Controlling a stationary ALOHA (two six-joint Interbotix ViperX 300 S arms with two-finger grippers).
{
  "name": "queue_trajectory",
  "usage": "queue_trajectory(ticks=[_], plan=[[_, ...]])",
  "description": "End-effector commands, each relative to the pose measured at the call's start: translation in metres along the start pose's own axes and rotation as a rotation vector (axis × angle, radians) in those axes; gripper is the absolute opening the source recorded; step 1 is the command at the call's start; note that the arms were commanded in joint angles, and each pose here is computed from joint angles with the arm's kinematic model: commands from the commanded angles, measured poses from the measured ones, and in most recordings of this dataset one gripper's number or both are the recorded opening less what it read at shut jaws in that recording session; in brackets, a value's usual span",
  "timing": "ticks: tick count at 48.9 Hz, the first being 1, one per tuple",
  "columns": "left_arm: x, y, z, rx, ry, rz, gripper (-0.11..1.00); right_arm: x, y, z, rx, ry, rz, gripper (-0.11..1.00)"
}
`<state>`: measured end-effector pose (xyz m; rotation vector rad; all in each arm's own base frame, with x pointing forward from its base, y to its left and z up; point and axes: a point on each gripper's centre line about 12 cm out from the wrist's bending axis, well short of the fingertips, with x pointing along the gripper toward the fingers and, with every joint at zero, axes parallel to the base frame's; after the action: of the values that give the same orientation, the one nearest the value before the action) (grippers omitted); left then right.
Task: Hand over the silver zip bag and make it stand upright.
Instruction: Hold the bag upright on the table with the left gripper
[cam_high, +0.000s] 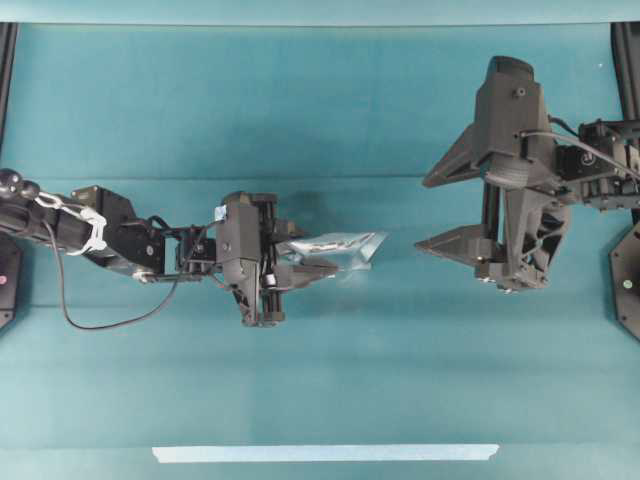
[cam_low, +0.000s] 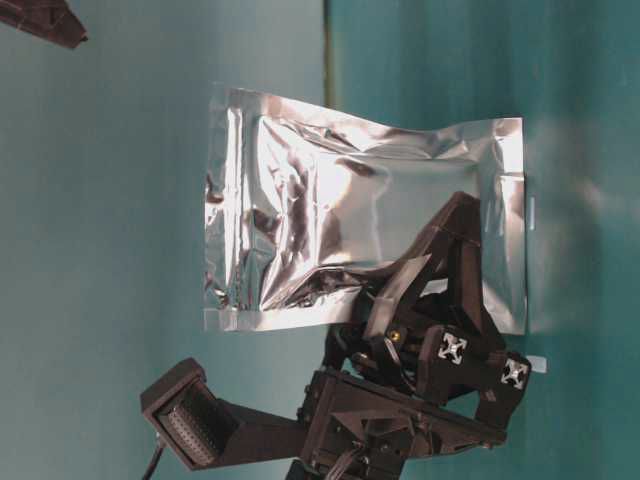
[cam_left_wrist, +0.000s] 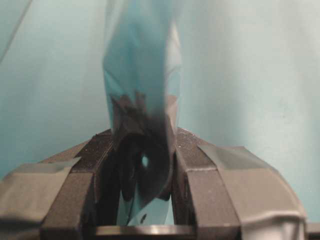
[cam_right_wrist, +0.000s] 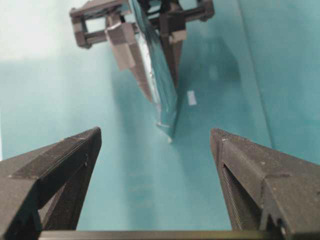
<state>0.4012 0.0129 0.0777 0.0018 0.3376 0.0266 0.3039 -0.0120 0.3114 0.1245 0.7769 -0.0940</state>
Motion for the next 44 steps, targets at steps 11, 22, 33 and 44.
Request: queue_trajectory(ticks=[11,22,33,44], plan=[[0.0015,-0.0063,0.0051,0.003,-0.015,-0.015,0.28,-0.0029,0.0019,0.0036,0.006,-0.015,0.006,0.89],[0.0015,-0.0064,0.0049,0.004,-0.014,-0.017,0.28,-0.0029,0.0019,0.0036,0.006,-0.015,0.006,0.89],[0.0015,-0.0064,0.0045,0.0,-0.011,-0.017,0.28,-0.0029,0.0021,0.0036,0.007,-0.015,0.007,0.89],[0.0018,-0.0063,0.0051,-0.005,-0.012,-0.016,0.28,-0.0029,0.0026,0.0035,0.009,-0.014,0.009,0.89]])
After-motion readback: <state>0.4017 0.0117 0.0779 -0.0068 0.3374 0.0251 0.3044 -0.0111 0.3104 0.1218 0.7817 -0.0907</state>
